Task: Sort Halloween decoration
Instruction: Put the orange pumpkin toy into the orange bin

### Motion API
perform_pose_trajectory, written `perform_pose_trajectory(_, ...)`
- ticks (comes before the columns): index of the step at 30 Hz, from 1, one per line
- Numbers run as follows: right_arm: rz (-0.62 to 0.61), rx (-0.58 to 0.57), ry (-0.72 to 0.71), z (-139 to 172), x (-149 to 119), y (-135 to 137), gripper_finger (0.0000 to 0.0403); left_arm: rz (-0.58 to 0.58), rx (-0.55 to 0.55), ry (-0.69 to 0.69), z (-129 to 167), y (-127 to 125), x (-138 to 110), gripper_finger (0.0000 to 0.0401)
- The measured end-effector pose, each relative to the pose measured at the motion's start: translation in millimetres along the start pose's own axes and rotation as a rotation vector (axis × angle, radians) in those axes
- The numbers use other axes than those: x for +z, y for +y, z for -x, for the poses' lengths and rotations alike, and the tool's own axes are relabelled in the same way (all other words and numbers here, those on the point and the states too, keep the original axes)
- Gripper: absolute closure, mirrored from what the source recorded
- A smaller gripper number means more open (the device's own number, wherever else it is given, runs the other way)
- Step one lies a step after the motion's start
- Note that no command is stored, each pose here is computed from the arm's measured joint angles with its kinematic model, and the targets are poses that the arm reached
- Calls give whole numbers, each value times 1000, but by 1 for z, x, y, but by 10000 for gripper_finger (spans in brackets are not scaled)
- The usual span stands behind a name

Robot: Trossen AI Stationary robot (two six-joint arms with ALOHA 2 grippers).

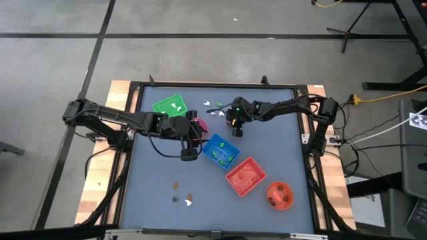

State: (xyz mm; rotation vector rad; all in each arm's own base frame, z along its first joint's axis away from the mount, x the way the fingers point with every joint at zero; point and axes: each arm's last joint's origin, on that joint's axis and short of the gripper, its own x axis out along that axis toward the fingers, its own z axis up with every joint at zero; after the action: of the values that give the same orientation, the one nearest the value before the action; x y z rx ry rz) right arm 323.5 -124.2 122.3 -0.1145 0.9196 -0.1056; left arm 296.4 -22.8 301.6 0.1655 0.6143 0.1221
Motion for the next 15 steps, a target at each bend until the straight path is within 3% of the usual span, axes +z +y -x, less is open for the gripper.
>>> perform_pose_trajectory(15,-1,19,0,5,1,1,311,0,0,1,0,0,0,260)
